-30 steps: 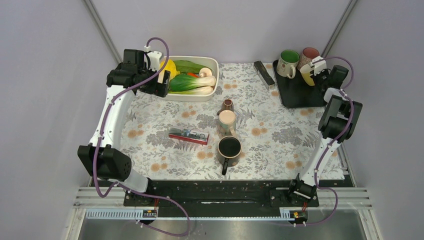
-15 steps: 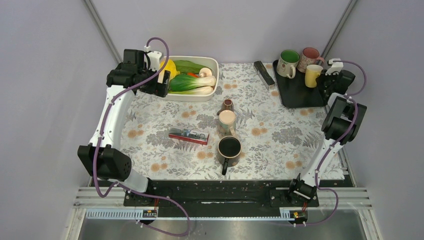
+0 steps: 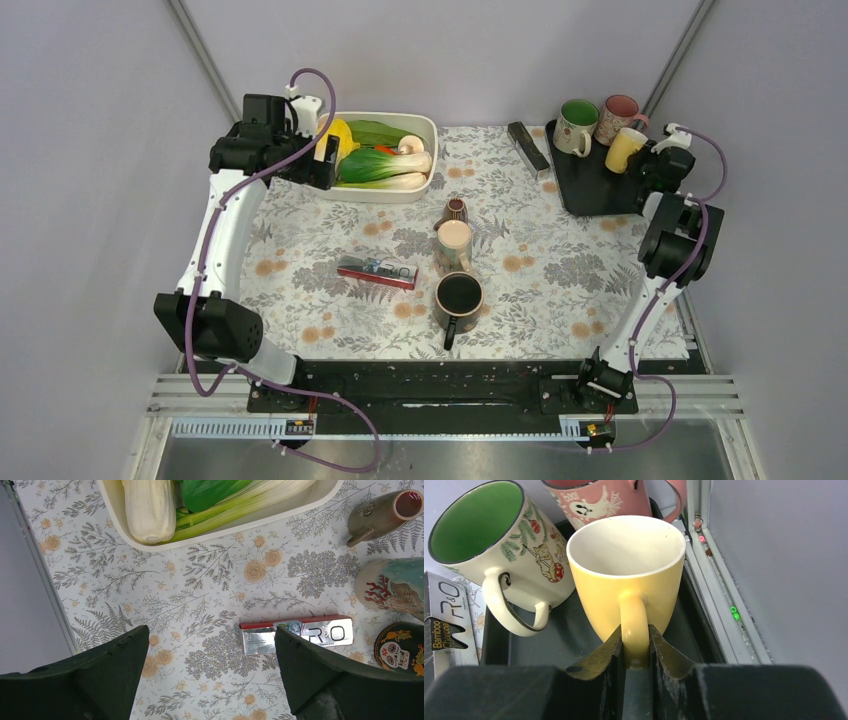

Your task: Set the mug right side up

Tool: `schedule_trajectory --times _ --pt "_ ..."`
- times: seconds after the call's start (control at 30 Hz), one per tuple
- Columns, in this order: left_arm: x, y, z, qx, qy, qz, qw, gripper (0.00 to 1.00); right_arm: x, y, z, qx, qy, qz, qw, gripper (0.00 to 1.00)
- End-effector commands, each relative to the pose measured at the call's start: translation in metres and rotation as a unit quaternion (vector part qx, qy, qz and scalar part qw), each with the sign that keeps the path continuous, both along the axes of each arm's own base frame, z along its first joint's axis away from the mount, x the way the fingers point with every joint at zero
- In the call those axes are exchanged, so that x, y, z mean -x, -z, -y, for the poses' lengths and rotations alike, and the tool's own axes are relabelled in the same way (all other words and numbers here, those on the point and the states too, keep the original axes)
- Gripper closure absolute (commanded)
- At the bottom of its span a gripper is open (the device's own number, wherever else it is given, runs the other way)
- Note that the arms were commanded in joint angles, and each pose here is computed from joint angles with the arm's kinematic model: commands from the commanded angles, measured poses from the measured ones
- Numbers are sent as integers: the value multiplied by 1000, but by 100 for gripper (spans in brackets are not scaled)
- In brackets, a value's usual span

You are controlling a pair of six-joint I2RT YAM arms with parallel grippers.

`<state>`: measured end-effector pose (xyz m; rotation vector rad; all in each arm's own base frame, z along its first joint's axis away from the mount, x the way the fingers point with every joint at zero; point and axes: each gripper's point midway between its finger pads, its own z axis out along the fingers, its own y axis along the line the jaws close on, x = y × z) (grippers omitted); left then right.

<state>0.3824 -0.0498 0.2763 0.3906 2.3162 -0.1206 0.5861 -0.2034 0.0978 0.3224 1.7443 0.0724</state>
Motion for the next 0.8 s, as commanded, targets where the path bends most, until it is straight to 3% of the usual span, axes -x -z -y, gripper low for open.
schedule_trajectory --times 0.0,0.77 --pt "-8 -24 0 11 -1 40 999 1 -21 -99 -7 76 -9 90 993 100" --pt "-8 -38 -4 6 -4 60 998 1 -36 -77 -34 107 -59 -15 992 100"
